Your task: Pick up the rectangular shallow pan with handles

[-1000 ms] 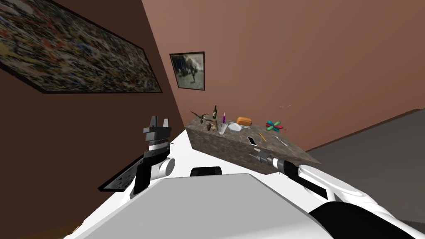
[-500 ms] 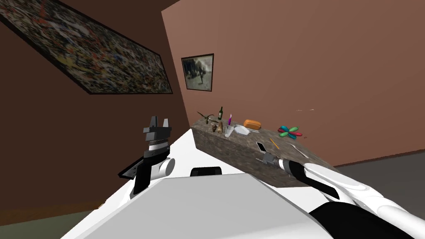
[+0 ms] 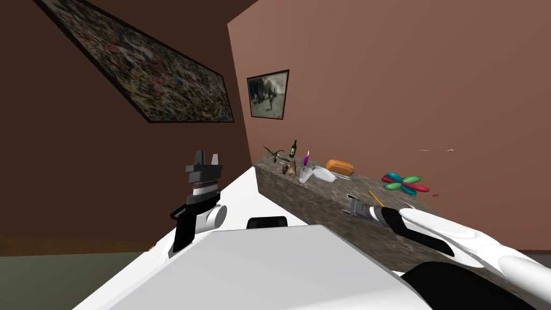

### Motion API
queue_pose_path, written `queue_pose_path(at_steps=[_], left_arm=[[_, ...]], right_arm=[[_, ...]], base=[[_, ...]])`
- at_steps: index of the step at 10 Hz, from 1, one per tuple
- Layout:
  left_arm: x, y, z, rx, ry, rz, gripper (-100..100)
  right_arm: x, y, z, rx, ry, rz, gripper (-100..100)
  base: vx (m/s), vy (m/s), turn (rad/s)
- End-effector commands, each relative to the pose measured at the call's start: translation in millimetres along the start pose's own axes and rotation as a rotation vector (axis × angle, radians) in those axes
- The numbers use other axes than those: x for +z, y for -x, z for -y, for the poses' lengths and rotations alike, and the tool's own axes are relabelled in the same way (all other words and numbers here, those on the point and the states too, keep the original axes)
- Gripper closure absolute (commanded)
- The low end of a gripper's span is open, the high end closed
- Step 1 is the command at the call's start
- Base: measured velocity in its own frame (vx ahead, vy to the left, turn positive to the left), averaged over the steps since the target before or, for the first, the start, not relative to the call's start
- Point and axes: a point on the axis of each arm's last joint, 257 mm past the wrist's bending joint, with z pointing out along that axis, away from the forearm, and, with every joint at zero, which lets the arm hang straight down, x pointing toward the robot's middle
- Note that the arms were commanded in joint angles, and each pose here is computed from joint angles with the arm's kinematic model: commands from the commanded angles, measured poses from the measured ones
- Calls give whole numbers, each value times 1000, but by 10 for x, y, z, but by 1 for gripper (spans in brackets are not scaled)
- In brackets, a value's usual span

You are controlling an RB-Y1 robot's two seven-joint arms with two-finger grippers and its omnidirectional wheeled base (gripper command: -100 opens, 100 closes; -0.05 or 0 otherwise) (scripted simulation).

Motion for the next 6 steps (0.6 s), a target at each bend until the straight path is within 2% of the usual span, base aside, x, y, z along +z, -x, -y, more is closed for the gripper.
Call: queue_pose_path(at_steps=[1, 2, 3, 4, 6], left_arm=[[0, 0, 0, 0, 0, 0, 0], [0, 1, 0, 0, 0, 0, 0], [0, 0, 0, 0, 0, 0, 0], [0, 1, 0, 0, 0, 0, 0], [0, 0, 0, 0, 0, 0, 0]], right_arm=[[-22, -139, 75, -21, -9, -40, -100], [-75, -304, 156, -54, -16, -91, -100], [-78, -313, 161, -53, -17, -93, -100], [-137, -477, 238, -81, -24, -143, -100], [-257, -779, 357, -123, -35, -232, -100]], base=[[84, 26, 142], [80, 37, 217], [54, 28, 97], [62, 28, 176], [114, 33, 299]])
